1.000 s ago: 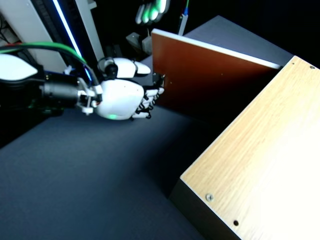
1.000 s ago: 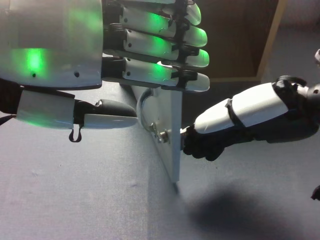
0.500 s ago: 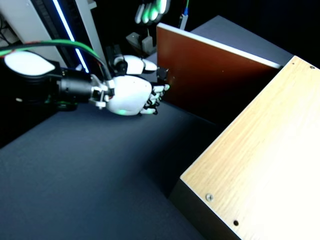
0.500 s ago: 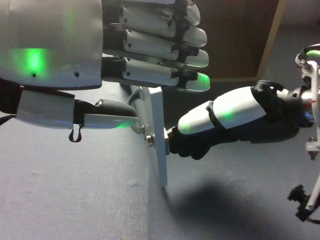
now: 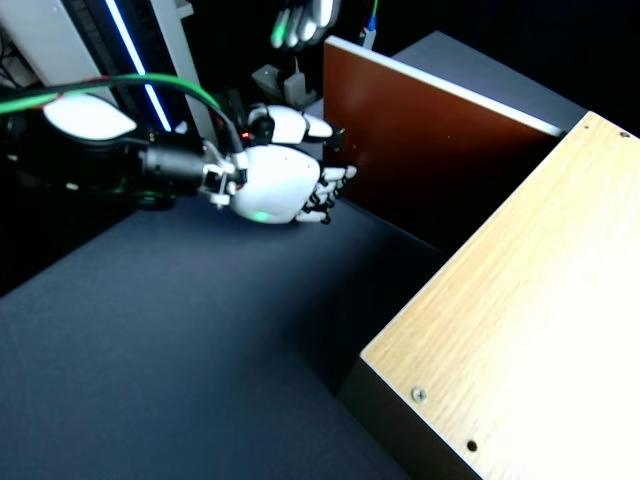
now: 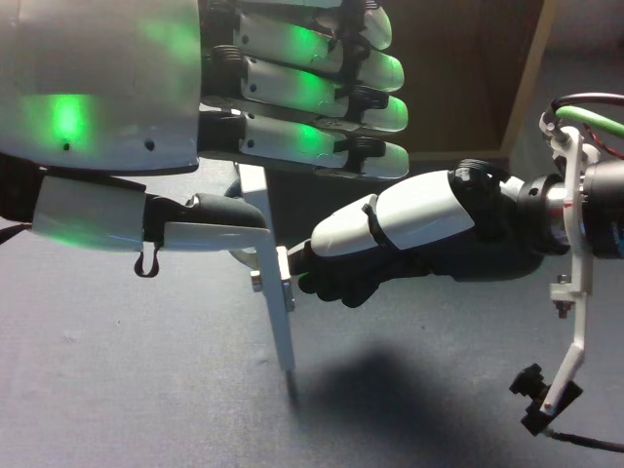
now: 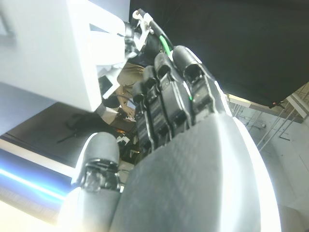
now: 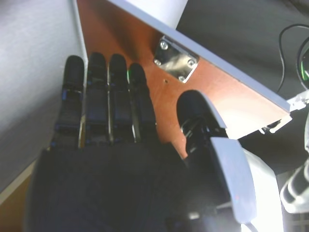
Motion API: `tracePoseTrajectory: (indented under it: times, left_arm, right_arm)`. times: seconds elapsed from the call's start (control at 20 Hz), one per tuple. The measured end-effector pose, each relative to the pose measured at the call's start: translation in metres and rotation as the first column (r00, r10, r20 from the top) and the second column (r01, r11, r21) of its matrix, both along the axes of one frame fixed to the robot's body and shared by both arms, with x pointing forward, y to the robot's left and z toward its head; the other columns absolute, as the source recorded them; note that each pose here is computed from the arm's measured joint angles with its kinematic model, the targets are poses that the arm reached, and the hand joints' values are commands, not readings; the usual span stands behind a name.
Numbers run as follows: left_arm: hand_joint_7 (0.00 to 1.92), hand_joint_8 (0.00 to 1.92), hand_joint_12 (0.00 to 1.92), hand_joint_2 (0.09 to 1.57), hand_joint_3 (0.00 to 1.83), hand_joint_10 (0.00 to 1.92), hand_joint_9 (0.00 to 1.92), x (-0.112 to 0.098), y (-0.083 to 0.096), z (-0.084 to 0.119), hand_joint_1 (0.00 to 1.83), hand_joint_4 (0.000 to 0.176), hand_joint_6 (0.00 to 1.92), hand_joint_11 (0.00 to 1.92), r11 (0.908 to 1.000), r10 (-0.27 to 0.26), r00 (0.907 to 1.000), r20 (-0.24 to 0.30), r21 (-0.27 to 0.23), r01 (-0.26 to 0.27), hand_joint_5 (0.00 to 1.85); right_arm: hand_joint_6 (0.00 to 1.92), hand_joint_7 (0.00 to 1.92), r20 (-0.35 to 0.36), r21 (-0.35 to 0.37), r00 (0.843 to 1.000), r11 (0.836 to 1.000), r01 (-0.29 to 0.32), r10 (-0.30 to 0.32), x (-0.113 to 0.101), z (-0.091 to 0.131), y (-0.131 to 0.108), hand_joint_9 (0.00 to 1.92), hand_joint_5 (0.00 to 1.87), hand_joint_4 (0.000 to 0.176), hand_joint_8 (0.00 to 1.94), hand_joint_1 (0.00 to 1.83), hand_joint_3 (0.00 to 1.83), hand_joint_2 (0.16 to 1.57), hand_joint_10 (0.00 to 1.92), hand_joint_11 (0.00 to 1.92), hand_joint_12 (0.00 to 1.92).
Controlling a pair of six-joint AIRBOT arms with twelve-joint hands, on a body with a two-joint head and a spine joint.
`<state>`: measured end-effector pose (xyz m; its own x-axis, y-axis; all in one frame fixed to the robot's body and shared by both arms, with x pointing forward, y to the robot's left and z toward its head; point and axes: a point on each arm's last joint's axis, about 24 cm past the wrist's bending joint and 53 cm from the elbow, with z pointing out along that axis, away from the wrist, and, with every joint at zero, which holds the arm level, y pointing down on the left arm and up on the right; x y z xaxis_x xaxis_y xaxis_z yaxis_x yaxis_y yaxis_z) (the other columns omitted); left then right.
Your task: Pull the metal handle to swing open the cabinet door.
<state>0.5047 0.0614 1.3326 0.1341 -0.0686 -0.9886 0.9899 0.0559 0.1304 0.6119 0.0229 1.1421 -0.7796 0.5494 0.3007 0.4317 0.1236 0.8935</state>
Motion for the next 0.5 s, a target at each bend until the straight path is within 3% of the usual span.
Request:
tracePoseTrajectory:
  times: [0.5]
  left_arm:
    - [0.42,0.01,0.8,1.57,0.13,0.01,0.38,0.0,0.0,0.0,0.0,0.0,0.01,0.03,1.0,0.0,1.0,0.0,0.0,0.0,0.4]
  right_arm:
    - [0.0,0.4,0.006,0.011,1.0,1.0,0.004,-0.004,-0.006,0.002,0.018,0.37,0.38,0.0,0.0,0.0,0.07,1.57,0.0,0.0,0.97]
